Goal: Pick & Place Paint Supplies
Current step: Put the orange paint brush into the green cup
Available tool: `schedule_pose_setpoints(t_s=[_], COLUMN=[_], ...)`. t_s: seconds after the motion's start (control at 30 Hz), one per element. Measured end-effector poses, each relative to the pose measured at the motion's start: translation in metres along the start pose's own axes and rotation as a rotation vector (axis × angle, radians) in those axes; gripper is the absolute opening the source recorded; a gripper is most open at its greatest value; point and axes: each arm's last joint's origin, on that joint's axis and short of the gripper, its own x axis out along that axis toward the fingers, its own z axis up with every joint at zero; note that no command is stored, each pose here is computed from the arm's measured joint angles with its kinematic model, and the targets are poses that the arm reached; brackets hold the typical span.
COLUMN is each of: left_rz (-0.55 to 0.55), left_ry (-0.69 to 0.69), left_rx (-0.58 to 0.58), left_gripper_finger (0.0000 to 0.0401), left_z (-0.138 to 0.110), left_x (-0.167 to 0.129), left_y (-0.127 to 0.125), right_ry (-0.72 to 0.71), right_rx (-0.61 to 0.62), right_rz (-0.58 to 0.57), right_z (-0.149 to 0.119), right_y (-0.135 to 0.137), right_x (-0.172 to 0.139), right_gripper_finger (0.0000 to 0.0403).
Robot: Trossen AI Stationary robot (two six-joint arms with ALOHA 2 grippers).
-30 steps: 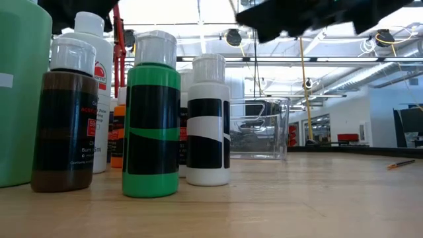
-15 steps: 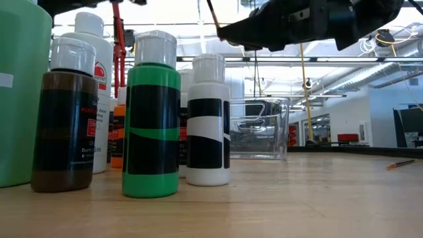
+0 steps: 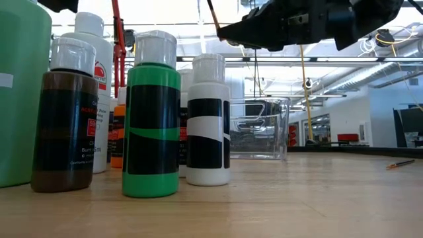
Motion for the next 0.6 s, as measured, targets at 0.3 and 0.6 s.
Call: schedule_pose_setpoints(t_s=[0.3,0.6], left_rz=[-0.081,-0.078], left_ry=[-0.101,-0.105], left_rx=[0.003,-0.021], left_gripper_finger=[0.0234,0.0165], left_z=[0.0074,0.0076], left_x=[0.0014,0.0012], left_y=[-0.0015,0.0000], right_ry=[0.009,0.015], right_rx=[0.001,0.005], right_rz=[-0.008,-0.024], right_z=[-0.0014,-0.0035], right_y=[-0.0022,-0.0073], right_x=[-0.0002,-0.0007], right_gripper_finger=[0.0000,0.0000])
